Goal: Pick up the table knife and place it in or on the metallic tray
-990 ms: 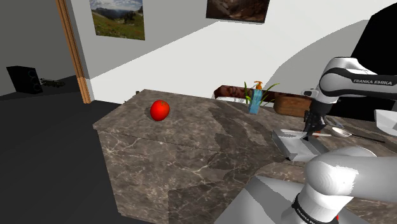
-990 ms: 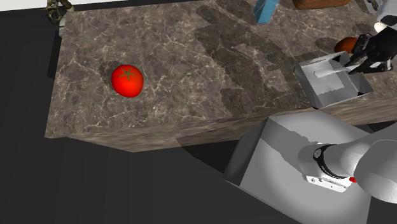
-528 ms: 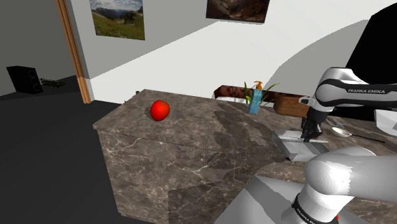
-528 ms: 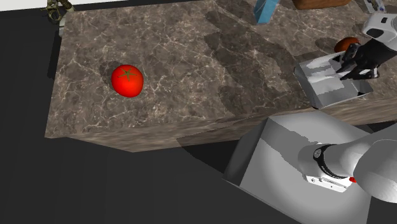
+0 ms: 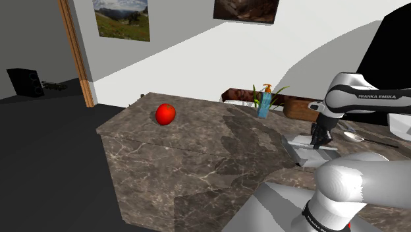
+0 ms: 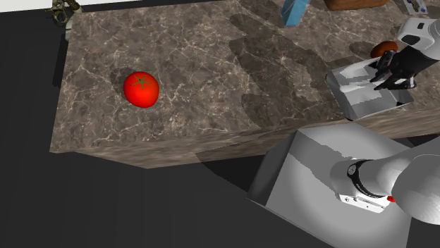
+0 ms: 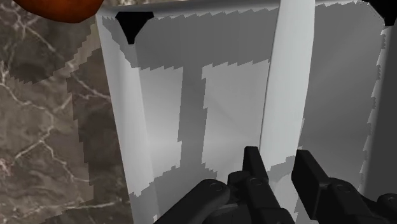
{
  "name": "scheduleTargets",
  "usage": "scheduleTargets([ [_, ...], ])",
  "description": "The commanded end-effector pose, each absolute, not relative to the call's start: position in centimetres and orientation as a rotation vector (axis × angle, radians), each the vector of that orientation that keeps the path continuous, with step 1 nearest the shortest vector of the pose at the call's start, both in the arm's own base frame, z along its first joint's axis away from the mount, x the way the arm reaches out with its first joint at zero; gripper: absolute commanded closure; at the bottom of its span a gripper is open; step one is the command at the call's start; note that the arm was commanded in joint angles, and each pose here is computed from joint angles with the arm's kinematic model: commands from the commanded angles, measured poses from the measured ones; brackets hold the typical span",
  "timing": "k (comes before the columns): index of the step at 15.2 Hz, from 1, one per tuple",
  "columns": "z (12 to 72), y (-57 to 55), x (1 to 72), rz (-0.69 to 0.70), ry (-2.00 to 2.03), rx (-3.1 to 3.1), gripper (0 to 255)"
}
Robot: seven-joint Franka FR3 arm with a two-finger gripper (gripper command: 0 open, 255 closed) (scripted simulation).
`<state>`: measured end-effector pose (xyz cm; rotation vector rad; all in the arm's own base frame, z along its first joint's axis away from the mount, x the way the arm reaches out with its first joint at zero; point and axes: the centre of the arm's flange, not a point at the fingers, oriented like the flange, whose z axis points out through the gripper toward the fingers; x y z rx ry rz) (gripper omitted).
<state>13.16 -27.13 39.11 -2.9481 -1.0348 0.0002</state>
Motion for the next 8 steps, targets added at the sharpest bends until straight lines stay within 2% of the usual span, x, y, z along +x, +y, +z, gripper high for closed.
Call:
scheduleTargets([
  [1, 39.1, -27.1, 13.2, 0.0, -1.035, -2.948, 0],
  [6, 39.1, -27.1, 13.2, 0.0, -1.035, -2.948, 0],
  [8, 41.7, -27.2, 13.2, 0.0, -1.035, -2.948, 0],
])
